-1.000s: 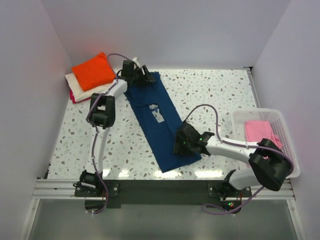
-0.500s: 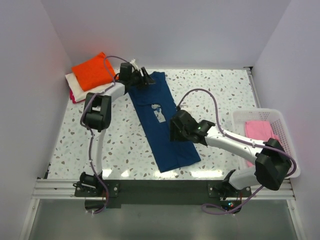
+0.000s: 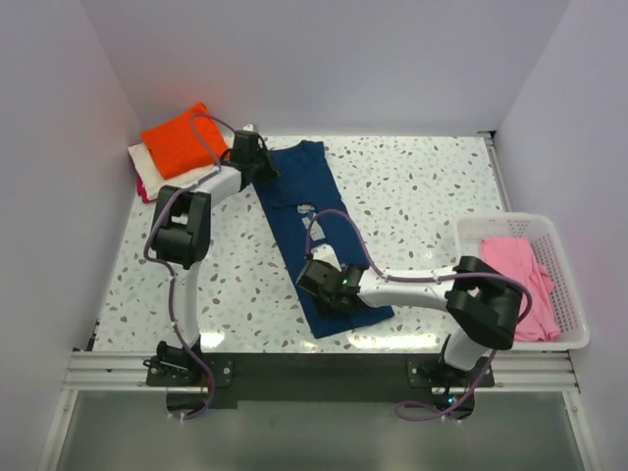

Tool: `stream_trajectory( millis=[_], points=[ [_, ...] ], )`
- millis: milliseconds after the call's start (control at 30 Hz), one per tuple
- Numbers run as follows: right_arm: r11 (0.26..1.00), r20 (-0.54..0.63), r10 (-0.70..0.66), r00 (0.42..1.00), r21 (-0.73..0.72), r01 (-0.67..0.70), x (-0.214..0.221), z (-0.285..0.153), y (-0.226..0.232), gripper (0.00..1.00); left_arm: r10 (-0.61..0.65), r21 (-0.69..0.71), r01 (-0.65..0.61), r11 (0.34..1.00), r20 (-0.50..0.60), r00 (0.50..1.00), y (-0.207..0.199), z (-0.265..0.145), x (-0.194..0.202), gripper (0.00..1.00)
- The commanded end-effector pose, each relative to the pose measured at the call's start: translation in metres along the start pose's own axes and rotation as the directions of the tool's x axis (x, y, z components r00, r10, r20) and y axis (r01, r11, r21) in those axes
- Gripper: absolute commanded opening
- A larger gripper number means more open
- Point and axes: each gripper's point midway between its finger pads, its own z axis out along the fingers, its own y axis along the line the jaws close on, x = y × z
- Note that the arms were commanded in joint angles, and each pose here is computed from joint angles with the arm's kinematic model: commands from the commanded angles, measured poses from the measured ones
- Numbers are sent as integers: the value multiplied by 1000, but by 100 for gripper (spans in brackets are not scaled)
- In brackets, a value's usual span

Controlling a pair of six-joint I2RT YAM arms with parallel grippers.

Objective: Fold and stack the t-shirts
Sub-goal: Fold the tshirt

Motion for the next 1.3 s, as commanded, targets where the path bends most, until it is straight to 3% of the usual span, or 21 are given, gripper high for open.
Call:
stream_trajectory(
  millis=[0, 267, 333, 400, 500, 633, 767, 900, 967, 1000, 1067, 1100, 1167, 1233, 1267],
  points=[
    [999, 41, -40, 998, 18, 39, -14, 1, 15, 61, 37, -129, -45, 991, -57, 998, 32, 17, 20, 28],
    [986, -31, -76, 997, -152, 71, -17, 20, 96, 61, 86, -145, -100, 984, -94, 992, 38, 41, 7, 28],
    [981, -32, -75, 997, -183, 68, -23, 23, 110, 61, 96, -120, -107, 987, -98, 991, 37, 50, 1, 33],
    [972, -24, -67, 997, -226, 60, -34, 21, 127, 61, 97, -71, -105, 992, -105, 990, 30, 54, -2, 46],
    [966, 30, -48, 998, -252, 54, -60, 8, 139, 62, 104, 49, -101, 994, -65, 992, 9, 49, -24, 58],
    [951, 93, -19, 995, -307, 47, -98, -18, 148, 65, 106, 200, -105, 974, 5, 994, -24, 32, -63, 64],
    [961, 159, 39, 986, -278, 6, -120, -47, 119, 66, 113, 289, -138, 947, 102, 988, -56, -8, -100, 65],
    [965, 179, 156, 971, -237, -111, -130, -71, 62, 65, 57, 372, -150, 916, 249, 967, -90, -89, -143, 64],
    [965, 190, 213, 958, -192, -177, -128, -76, 25, 64, 26, 334, -111, 936, 247, 969, -77, -101, -131, 63],
    [969, 182, 218, 959, -161, -189, -122, -76, 11, 63, 3, 346, -104, 932, 281, 960, -87, -132, -138, 62],
    [968, 194, 244, 950, -112, -226, -112, -80, -16, 62, -48, 296, -22, 955, 227, 973, -64, -137, -105, 55],
    [968, 195, 248, 949, -83, -236, -107, -81, -27, 58, -65, 293, -11, 956, 250, 966, -68, -162, -104, 54],
    [965, 185, 264, 947, -58, -257, -93, -79, -44, 49, -88, 218, 47, 975, 182, 979, -42, -166, -57, 45],
    [966, 153, 260, 953, -33, -258, -74, -70, -54, 48, -93, 131, 74, 989, 151, 984, -22, -191, -13, 39],
    [964, 157, 265, 951, -42, -262, -72, -71, -56, 48, -87, 145, 60, 988, 186, 979, -28, -216, -8, 37]
  ],
)
